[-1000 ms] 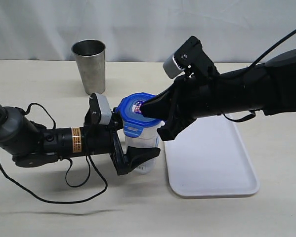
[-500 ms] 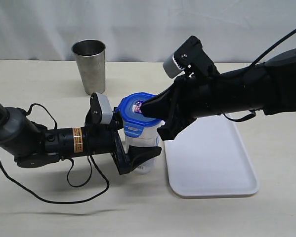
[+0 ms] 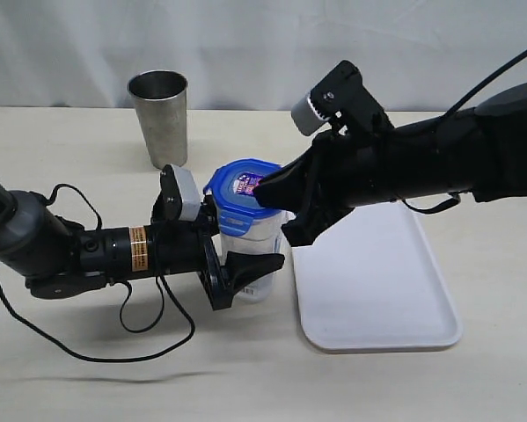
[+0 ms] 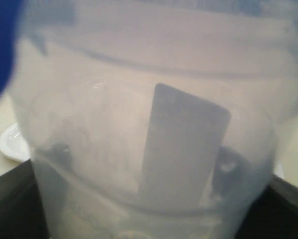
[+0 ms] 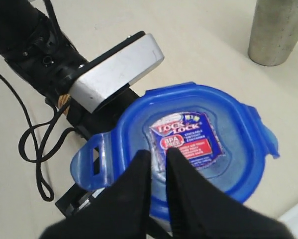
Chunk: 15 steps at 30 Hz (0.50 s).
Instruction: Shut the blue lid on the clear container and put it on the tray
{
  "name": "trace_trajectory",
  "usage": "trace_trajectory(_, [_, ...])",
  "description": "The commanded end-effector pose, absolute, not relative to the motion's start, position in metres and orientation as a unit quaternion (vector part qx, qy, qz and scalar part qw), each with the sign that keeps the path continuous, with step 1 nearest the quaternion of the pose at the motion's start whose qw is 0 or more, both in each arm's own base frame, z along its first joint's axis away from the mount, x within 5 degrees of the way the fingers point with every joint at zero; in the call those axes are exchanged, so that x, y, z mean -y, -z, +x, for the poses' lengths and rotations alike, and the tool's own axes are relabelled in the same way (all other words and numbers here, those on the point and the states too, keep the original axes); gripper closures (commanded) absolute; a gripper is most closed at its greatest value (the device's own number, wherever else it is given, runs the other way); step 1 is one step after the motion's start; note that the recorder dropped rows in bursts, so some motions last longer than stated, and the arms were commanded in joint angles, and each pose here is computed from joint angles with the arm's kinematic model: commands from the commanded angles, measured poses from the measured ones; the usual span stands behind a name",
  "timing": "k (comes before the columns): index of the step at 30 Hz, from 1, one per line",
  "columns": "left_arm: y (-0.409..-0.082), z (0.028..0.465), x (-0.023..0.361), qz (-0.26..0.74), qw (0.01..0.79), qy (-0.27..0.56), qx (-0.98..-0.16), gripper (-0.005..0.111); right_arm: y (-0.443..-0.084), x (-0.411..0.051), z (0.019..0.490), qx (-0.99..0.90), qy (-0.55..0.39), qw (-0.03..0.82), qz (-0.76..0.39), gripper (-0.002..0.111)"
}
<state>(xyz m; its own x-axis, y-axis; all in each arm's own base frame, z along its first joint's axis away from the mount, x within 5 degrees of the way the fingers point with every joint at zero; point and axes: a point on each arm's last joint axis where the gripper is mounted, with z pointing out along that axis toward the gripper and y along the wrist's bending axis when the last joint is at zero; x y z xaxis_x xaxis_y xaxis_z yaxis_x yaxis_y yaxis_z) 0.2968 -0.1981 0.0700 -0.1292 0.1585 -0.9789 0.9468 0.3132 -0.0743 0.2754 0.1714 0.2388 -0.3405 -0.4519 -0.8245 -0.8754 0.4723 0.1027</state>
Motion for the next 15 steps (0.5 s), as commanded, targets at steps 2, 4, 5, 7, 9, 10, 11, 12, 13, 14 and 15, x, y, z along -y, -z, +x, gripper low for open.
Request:
trace_trajectory(2, [-0.070,0.305,0.191,0.419,0.504,0.379,-0.653,0.107,-0.301,-0.162,0.273,-0.772,-0.256,0.451,-0.367,0.063])
trace_trajectory(4, [-0.070,0.305,0.187,0.428,0.501,0.381,-0.649,0.107,-0.330,-0.152,0.280,-0.773,-0.205,0.504,-0.326,0.062])
trace_trajectory(5, [-0.070,0.304,0.186,0.431,0.500,0.383,-0.646,0.107,-0.341,-0.149,0.283,-0.782,-0.198,0.511,-0.298,0.062])
trace_trajectory(7, [-0.069,0.304,0.184,0.436,0.498,0.383,-0.644,0.107,-0.355,-0.145,0.288,-0.819,-0.179,0.474,-0.270,0.062])
trace_trajectory(9, [-0.069,0.304,0.185,0.443,0.498,0.382,-0.640,0.107,-0.358,-0.134,0.302,-0.838,-0.070,0.461,-0.284,0.064])
trace_trajectory(10, [-0.069,0.303,0.185,0.445,0.497,0.382,-0.639,0.107,-0.356,-0.126,0.309,-0.851,-0.023,0.456,-0.258,0.066])
trace_trajectory(11, [-0.069,0.303,0.185,0.446,0.497,0.383,-0.639,0.107,-0.352,-0.119,0.314,-0.873,0.011,0.437,-0.218,0.066])
trace_trajectory(12, [-0.069,0.303,0.185,0.446,0.496,0.382,-0.640,0.107,-0.347,-0.118,0.314,-0.886,0.027,0.414,-0.207,0.066])
trace_trajectory(13, [-0.069,0.303,0.185,0.447,0.496,0.382,-0.639,0.107,-0.343,-0.119,0.314,-0.894,0.039,0.392,-0.213,0.066])
trace_trajectory(14, [-0.069,0.303,0.185,0.447,0.496,0.382,-0.639,0.107,-0.341,-0.121,0.313,-0.895,0.045,0.380,-0.230,0.066])
trace_trajectory(15, [-0.069,0.303,0.185,0.447,0.496,0.382,-0.639,0.107,-0.340,-0.127,0.311,-0.891,0.040,0.372,-0.258,0.066])
